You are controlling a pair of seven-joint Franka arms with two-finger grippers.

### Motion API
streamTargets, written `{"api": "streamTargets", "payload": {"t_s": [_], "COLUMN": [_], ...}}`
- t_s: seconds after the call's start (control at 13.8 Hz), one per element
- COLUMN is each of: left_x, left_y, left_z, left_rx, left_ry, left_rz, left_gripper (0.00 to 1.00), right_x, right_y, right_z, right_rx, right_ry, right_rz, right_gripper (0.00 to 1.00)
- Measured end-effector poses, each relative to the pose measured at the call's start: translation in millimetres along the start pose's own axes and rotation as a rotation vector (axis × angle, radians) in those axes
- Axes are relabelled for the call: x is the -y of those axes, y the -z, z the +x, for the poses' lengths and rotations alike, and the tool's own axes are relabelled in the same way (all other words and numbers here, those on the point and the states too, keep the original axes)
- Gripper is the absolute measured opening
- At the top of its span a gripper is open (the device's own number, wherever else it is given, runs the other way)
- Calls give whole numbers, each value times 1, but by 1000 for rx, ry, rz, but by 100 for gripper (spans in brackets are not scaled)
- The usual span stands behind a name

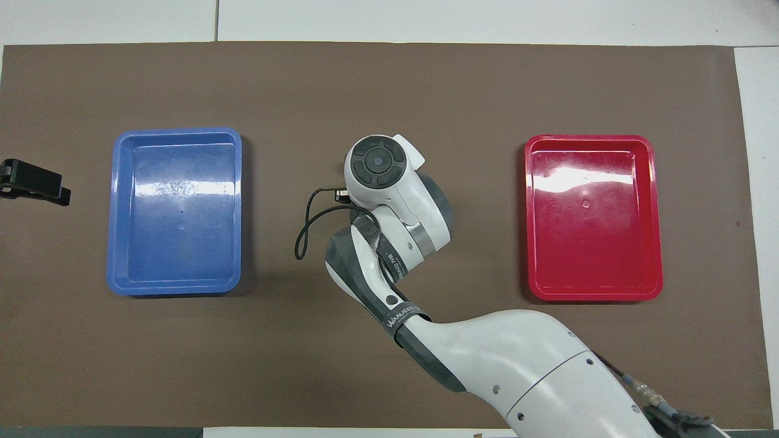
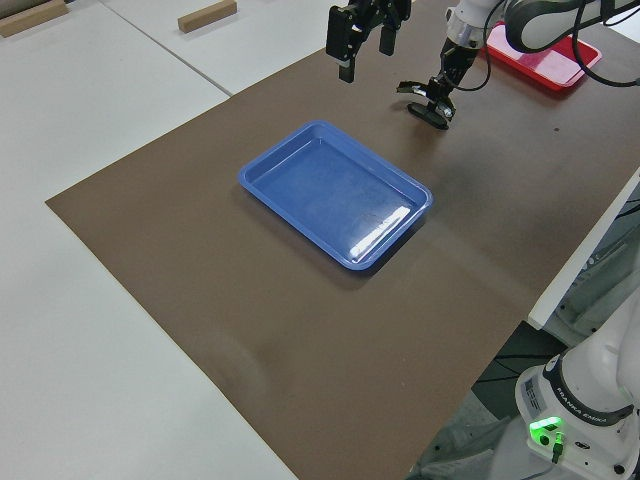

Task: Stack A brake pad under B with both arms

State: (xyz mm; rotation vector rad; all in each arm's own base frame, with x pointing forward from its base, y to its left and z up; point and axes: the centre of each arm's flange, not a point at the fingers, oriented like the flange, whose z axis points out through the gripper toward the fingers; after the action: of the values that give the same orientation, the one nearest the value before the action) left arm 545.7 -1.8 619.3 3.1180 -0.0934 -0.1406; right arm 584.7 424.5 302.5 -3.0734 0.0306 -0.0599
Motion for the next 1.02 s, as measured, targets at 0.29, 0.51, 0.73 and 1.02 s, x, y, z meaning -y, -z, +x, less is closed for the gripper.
{"api": "streamTargets", "payload": {"t_s": [0.29, 0.51, 0.73, 1.02], "left_x": [6, 6, 6, 6], "left_y": [0, 0, 0, 0], "left_z": [0, 0, 0, 0], "left_rx": [0, 0, 1, 1], "left_ry": [11, 11, 11, 11], "left_rz": [-1, -1, -1, -1], "left_gripper": [100, 100, 100, 100], "right_x": [3, 2, 2, 1], "right_y": [-4, -4, -5, -6], "right_z": [-5, -5, -5, -7], "right_rx": [15, 16, 17, 22], "right_ry": [11, 15, 15, 17], "right_rz": [-10, -10, -11, -14], "right_gripper": [44, 44, 49, 93]}}
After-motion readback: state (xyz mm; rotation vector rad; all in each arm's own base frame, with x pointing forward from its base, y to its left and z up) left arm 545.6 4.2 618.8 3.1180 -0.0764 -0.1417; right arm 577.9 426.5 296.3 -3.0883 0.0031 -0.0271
